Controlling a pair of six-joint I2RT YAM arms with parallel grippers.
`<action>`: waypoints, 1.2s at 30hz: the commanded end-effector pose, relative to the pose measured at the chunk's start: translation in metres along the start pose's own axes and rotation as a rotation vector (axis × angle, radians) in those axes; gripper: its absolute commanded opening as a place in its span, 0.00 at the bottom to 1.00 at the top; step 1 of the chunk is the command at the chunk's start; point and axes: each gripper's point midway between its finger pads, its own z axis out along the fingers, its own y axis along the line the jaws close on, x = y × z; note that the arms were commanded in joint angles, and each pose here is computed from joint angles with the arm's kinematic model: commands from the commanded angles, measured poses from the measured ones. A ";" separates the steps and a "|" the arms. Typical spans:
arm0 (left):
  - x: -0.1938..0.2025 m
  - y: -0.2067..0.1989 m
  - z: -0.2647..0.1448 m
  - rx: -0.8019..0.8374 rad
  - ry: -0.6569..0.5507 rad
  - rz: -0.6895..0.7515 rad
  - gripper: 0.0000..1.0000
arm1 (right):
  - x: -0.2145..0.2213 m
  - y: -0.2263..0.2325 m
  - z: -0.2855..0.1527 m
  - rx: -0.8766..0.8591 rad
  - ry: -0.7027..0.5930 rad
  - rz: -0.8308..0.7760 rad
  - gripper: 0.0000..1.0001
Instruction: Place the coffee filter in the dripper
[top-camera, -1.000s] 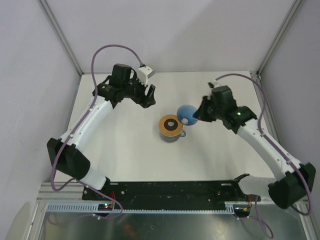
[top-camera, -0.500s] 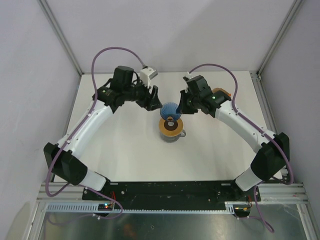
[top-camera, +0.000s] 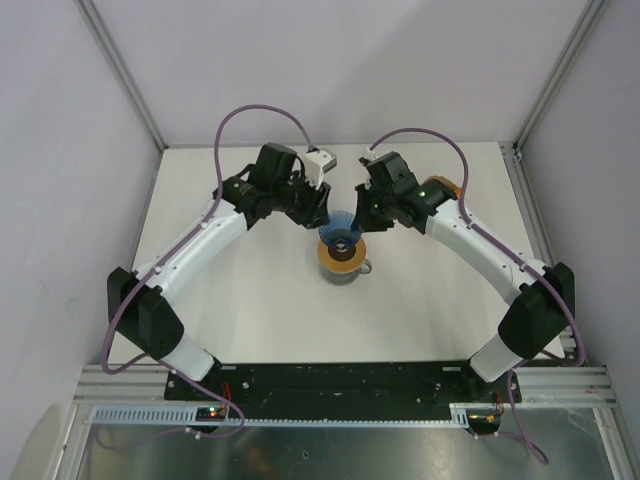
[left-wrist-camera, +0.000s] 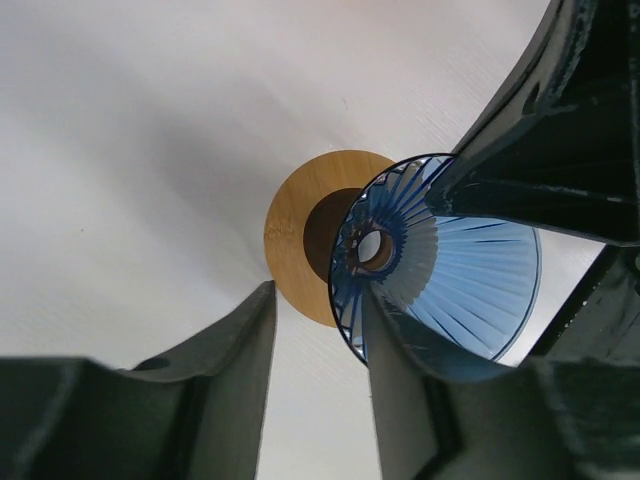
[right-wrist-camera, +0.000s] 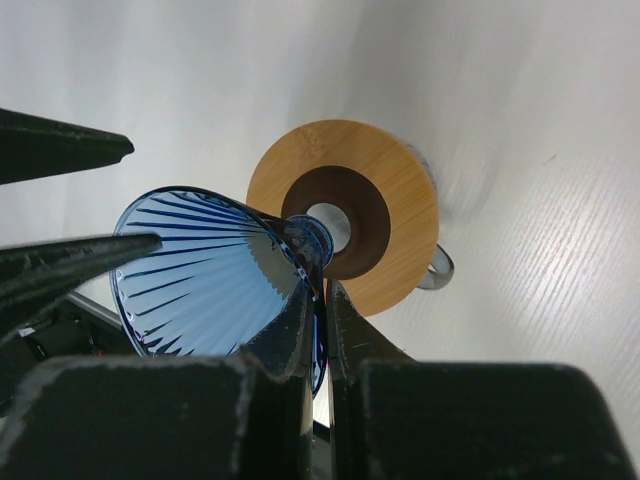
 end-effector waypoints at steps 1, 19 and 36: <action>-0.001 -0.002 0.004 0.008 -0.011 0.012 0.41 | -0.011 0.006 -0.007 -0.009 -0.029 -0.026 0.00; 0.005 -0.017 0.015 0.018 0.019 0.049 0.01 | -0.016 0.006 -0.002 -0.041 -0.037 -0.015 0.00; -0.011 -0.024 0.005 0.038 -0.019 0.068 0.24 | -0.021 0.002 -0.023 -0.081 -0.013 0.016 0.00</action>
